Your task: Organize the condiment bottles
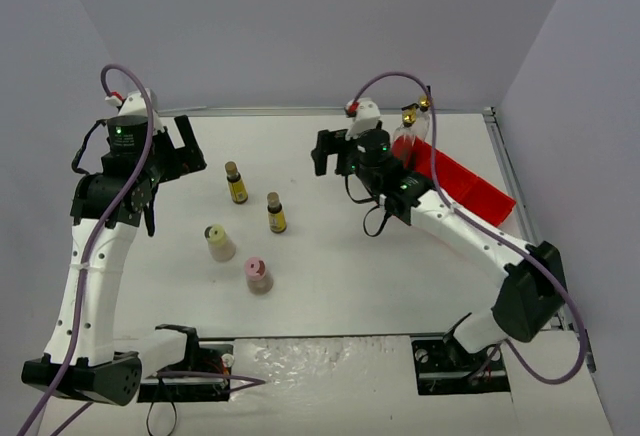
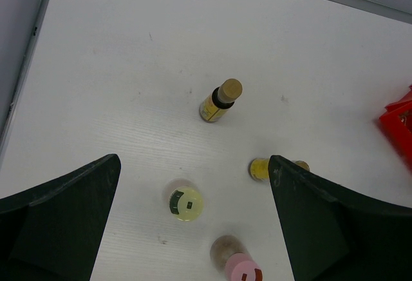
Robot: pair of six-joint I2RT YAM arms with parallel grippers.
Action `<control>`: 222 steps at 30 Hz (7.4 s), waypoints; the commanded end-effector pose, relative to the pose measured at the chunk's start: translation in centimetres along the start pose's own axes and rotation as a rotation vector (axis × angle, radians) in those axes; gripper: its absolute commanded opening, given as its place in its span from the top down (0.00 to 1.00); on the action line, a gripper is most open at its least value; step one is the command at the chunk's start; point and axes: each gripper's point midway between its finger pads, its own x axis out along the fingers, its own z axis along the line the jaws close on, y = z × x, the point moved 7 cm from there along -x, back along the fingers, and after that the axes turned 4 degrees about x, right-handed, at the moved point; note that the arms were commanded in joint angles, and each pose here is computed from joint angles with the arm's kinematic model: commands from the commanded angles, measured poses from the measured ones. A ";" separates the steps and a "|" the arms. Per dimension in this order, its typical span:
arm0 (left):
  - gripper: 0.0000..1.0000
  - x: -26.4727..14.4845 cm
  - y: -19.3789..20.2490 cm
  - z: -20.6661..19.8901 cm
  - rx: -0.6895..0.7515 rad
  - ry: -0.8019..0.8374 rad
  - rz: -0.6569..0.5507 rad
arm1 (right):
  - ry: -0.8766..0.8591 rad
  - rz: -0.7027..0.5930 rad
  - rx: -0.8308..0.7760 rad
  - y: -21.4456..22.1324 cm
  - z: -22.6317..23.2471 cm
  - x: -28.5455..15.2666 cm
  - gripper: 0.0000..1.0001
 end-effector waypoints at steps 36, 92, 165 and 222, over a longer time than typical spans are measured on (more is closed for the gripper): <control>0.03 -1.7 -1.7 0.0 -0.019 0.012 -0.101 | -0.222 0.289 -0.202 12.5 12.0 7.2 0.09; 0.03 -0.7 -0.9 -0.2 -0.028 0.039 -0.092 | 0.761 -0.094 0.259 -1.6 -21.2 -5.4 1.00; 0.03 -0.2 -1.1 -0.3 -0.026 0.035 -0.082 | 0.750 -0.193 0.301 -4.2 -22.2 -7.1 0.16; 0.03 -4.8 -2.8 1.0 -0.062 -0.049 -0.174 | -0.464 0.007 -0.152 7.2 20.4 17.6 0.12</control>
